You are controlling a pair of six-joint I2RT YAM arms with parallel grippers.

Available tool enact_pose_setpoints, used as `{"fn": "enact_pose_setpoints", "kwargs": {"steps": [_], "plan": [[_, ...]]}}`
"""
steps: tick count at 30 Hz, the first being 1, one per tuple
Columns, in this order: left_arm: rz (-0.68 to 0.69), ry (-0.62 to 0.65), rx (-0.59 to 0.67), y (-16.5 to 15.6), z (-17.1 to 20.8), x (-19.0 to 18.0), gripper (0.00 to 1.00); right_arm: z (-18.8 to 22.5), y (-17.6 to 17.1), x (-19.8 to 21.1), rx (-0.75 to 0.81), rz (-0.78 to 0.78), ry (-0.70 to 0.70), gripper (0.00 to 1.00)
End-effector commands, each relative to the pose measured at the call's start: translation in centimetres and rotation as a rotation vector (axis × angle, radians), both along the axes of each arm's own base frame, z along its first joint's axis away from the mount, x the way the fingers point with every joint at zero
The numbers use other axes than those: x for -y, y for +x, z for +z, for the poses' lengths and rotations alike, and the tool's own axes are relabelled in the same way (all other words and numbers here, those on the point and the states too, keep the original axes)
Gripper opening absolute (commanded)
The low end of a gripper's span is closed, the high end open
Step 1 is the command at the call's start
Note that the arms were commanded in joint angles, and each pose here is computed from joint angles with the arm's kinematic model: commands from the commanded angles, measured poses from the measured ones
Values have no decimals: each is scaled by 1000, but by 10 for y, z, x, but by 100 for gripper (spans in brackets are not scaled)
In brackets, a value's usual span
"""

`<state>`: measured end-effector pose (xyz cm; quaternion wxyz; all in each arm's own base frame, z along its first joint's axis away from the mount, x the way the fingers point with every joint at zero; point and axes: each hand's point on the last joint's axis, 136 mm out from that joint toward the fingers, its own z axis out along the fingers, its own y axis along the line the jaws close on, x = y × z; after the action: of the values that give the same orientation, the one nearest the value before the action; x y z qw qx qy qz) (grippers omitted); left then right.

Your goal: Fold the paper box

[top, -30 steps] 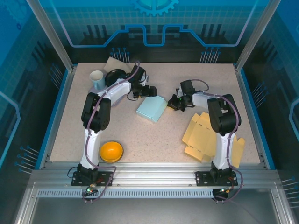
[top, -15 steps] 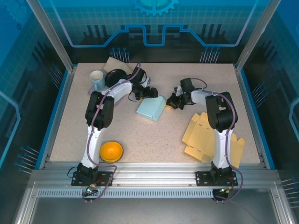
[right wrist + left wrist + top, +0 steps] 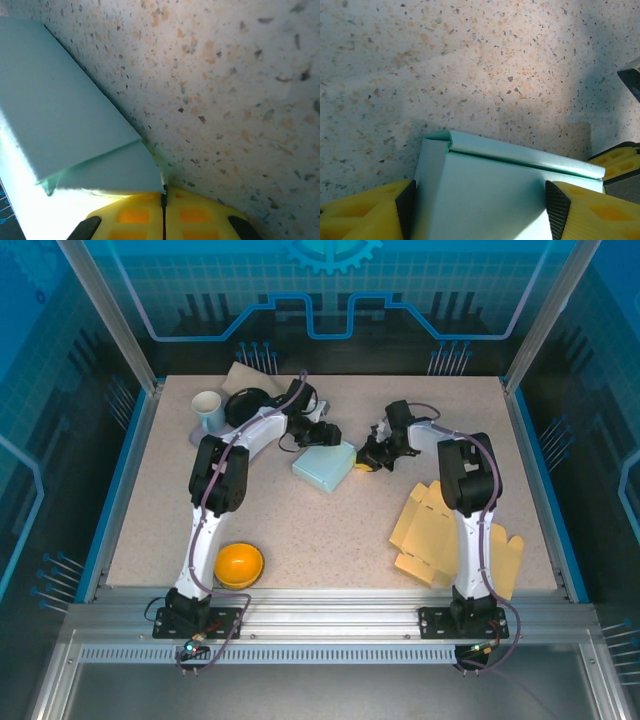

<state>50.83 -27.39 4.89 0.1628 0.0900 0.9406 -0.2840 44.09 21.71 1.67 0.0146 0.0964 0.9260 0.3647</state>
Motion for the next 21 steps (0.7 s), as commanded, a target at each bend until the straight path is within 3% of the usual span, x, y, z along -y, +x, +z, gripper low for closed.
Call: {"fn": "enact_pose_setpoints", "kwargs": {"steps": [1, 7, 14, 21], "plan": [[-379, -280, -190, -112, 18, 130, 67, 17, 31, -37, 145, 33, 84, 6], [-440, -326, -241, -146, 19, 154, 65, 22, 38, -39, 163, 10, 105, 6], [-525, -406, -295, -183, 23, 185, 63, 52, 39, -52, 291, 70, 218, 7], [-594, -473, -329, -206, 34, 198, 62, 72, 38, -53, 361, 93, 248, 7]]}}
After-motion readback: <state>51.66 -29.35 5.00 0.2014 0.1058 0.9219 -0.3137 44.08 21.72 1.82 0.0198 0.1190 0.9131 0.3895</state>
